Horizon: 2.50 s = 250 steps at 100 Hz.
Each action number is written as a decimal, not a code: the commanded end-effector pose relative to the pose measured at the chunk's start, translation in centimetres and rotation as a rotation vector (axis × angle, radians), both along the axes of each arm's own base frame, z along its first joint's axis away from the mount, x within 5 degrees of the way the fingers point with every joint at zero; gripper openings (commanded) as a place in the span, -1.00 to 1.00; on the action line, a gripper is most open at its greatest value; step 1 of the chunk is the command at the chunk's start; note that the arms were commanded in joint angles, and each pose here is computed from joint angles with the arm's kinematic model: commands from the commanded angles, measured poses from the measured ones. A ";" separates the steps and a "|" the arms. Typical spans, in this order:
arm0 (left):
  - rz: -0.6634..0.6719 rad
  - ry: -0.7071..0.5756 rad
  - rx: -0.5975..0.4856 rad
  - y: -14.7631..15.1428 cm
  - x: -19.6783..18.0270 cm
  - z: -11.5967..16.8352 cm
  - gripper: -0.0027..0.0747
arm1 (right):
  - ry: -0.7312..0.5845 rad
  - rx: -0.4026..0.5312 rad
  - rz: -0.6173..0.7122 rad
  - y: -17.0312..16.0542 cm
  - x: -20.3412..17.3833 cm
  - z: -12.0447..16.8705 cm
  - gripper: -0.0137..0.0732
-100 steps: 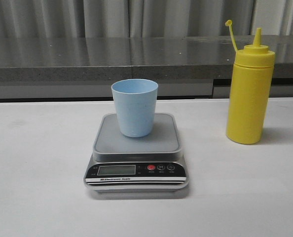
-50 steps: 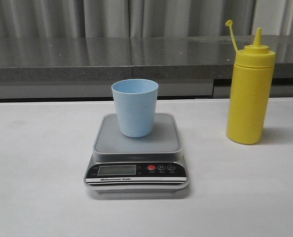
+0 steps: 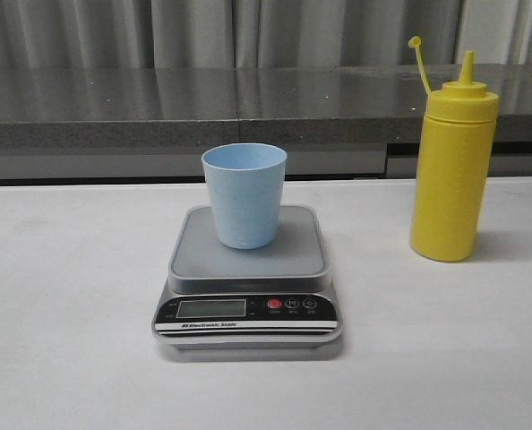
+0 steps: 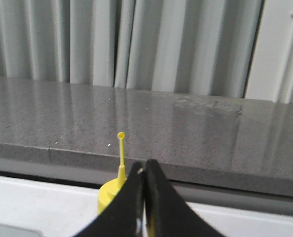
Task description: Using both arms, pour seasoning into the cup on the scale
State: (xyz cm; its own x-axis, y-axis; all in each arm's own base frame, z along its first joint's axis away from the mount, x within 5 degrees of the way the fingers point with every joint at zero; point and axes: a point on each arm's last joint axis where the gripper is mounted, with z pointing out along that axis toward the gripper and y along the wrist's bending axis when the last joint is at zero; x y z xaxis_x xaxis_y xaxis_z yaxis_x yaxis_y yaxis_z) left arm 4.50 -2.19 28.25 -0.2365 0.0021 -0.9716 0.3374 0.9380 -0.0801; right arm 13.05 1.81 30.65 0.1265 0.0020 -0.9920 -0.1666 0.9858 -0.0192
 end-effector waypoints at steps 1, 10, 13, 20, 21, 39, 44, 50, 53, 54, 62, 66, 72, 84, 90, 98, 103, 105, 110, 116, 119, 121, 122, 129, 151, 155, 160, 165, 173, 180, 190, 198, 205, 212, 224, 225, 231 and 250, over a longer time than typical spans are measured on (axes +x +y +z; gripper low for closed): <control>0.015 -0.081 -0.053 0.0 0.1 1.5 -0.98 | -0.137 0.002 -0.028 -0.3 -1.0 1.7 -0.84; 0.015 -0.081 -0.053 0.0 0.1 1.5 -0.98 | -0.144 0.013 -0.041 -0.5 -2.1 0.7 -0.84; 0.015 -0.081 -0.053 0.0 0.1 1.5 -0.98 | -0.150 0.016 -0.047 -0.6 -2.6 0.3 -0.84; 0.015 -0.081 -0.053 0.0 0.1 1.5 -0.98 | -0.139 0.041 -0.062 -0.9 -3.5 -1.1 -0.84; 0.015 -0.081 -0.053 0.0 0.1 1.5 -0.98 | -0.132 0.043 -0.064 -0.9 -3.6 -1.5 -0.84; 0.015 -0.081 -0.053 0.0 0.1 1.5 -0.98 | -0.124 0.076 -0.117 -1.5 -5.6 -4.6 -0.84; 0.015 -0.081 -0.053 0.0 0.1 1.5 -0.98 | -0.115 0.086 -0.145 -1.7 -6.1 -5.5 -0.84; 0.015 -0.081 -0.053 0.0 0.1 1.5 -0.98 | -0.114 0.090 -0.176 -1.9 -6.5 -6.2 -0.84; 0.015 -0.081 -0.053 0.0 0.1 1.5 -0.98 | -0.119 0.089 -0.191 -2.0 -6.8 -6.5 -0.84; 0.015 -0.081 -0.053 0.0 0.1 1.5 -0.98 | -0.109 0.089 -0.194 -2.0 -6.8 -6.7 -0.84; 0.015 -0.081 -0.053 0.0 0.1 1.5 -0.98 | -0.127 0.094 -0.203 -2.1 -7.4 -7.6 -0.84; 0.015 -0.081 -0.053 0.0 0.1 1.5 -0.98 | -0.128 0.101 -0.201 -2.1 -7.6 -8.1 -0.84; 0.015 -0.081 -0.053 0.0 0.1 1.5 -0.98 | -0.106 0.098 -0.205 -2.1 -7.9 -8.4 -0.84; 0.015 -0.081 -0.053 0.0 0.1 1.5 -0.98 | -0.069 0.094 -0.207 -2.1 -7.8 -8.7 -0.84; 0.015 -0.079 -0.053 0.0 0.1 1.5 -0.98 | -0.058 0.093 -0.204 -2.1 -7.8 -8.8 -0.84; 0.015 -0.079 -0.053 0.0 0.1 1.5 -0.98 | -0.041 0.092 -0.203 -2.0 -7.8 -9.0 -0.84; 0.015 -0.079 -0.053 0.0 0.1 1.5 -0.98 | -0.036 0.092 -0.204 -2.1 -7.8 -9.0 -0.84; 0.015 -0.079 -0.053 0.0 0.1 1.5 -0.98 | -0.036 0.092 -0.204 -2.1 -7.8 -9.0 -0.84; 0.015 -0.079 -0.053 0.0 0.1 1.5 -0.98 | -0.037 0.092 -0.204 -2.1 -7.8 -9.0 -0.84; 0.015 -0.079 -0.053 0.0 0.1 1.5 -0.98 | -0.038 0.092 -0.203 -2.1 -7.8 -9.0 -0.84; 0.015 -0.079 -0.053 0.0 0.1 1.5 -0.98 | -0.038 0.092 -0.203 -2.1 -7.8 -9.0 -0.84; 0.015 -0.079 -0.053 0.0 0.1 1.5 -0.98 | -0.038 0.092 -0.203 -2.1 -7.8 -9.0 -0.84; 0.015 -0.079 -0.053 0.0 0.1 1.5 -0.98 | -0.038 0.092 -0.203 -2.1 -7.8 -9.0 -0.84; 0.015 -0.079 -0.053 0.0 0.1 1.5 -0.98 | -0.038 0.092 -0.203 -2.1 -7.8 -9.0 -0.84; 0.015 -0.079 -0.053 0.0 0.1 1.5 -0.98 | -0.038 0.092 -0.203 -2.1 -7.8 -9.0 -0.84; 0.015 -0.079 -0.053 0.0 0.1 1.5 -0.98 | -0.038 0.092 -0.203 -2.1 -7.8 -9.0 -0.84; 0.015 -0.079 -0.053 0.0 0.1 1.5 -0.98 | -0.038 0.092 -0.203 -2.1 -7.8 -9.0 -0.84; 0.015 -0.079 -0.053 0.0 0.1 1.5 -0.98 | -0.038 0.092 -0.203 -2.1 -7.8 -9.0 -0.84; 0.015 -0.079 -0.053 0.0 0.1 1.5 -0.98 | -0.038 0.092 -0.203 -2.1 -7.8 -9.0 -0.84; 0.015 -0.079 -0.053 0.0 0.1 1.5 -0.98 | -0.038 0.092 -0.203 -2.1 -7.8 -9.0 -0.84; 0.015 -0.077 -0.052 0.0 0.2 1.4 -0.98 | -0.038 0.092 -0.203 -2.1 -7.8 -9.0 -0.84; 0.017 -0.067 -0.041 0.0 0.3 1.0 -0.98 | -0.038 0.092 -0.203 -2.1 -7.8 -9.0 -0.84; 0.035 -0.077 -0.015 0.2 0.5 0.7 -0.98 | -0.038 0.092 -0.203 -2.1 -7.8 -9.0 -0.84; 0.084 -0.109 -0.012 0.4 0.9 0.1 -0.98 | -0.038 0.092 -0.203 -2.1 -7.8 -9.0 -0.84; 0.180 -0.182 -0.035 1.0 1.7 -1.0 -0.98 | -0.038 0.092 -0.203 -2.1 -7.8 -9.0 -0.84; 0.186 -0.182 -0.028 1.0 1.7 -1.2 -0.98 | -0.038 0.092 -0.203 -2.1 -7.8 -9.0 -0.84; 0.222 -0.200 0.002 1.3 1.9 -1.7 -0.98 | -0.038 0.092 -0.203 -2.1 -7.8 -9.0 -0.84; 0.297 -0.171 -0.028 1.8 1.7 -4.1 -0.98 | -0.038 0.092 -0.203 -2.1 -7.8 -9.0 -0.84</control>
State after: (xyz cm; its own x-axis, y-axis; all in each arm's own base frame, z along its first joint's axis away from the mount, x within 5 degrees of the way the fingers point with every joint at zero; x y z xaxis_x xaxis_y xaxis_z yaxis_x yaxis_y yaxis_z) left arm 6.24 -0.60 23.31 -0.1636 -0.0377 -0.9858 0.0819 0.9953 -0.0516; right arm 5.66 -0.28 20.33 0.0596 0.0742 -0.9955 0.0451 0.9960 0.0769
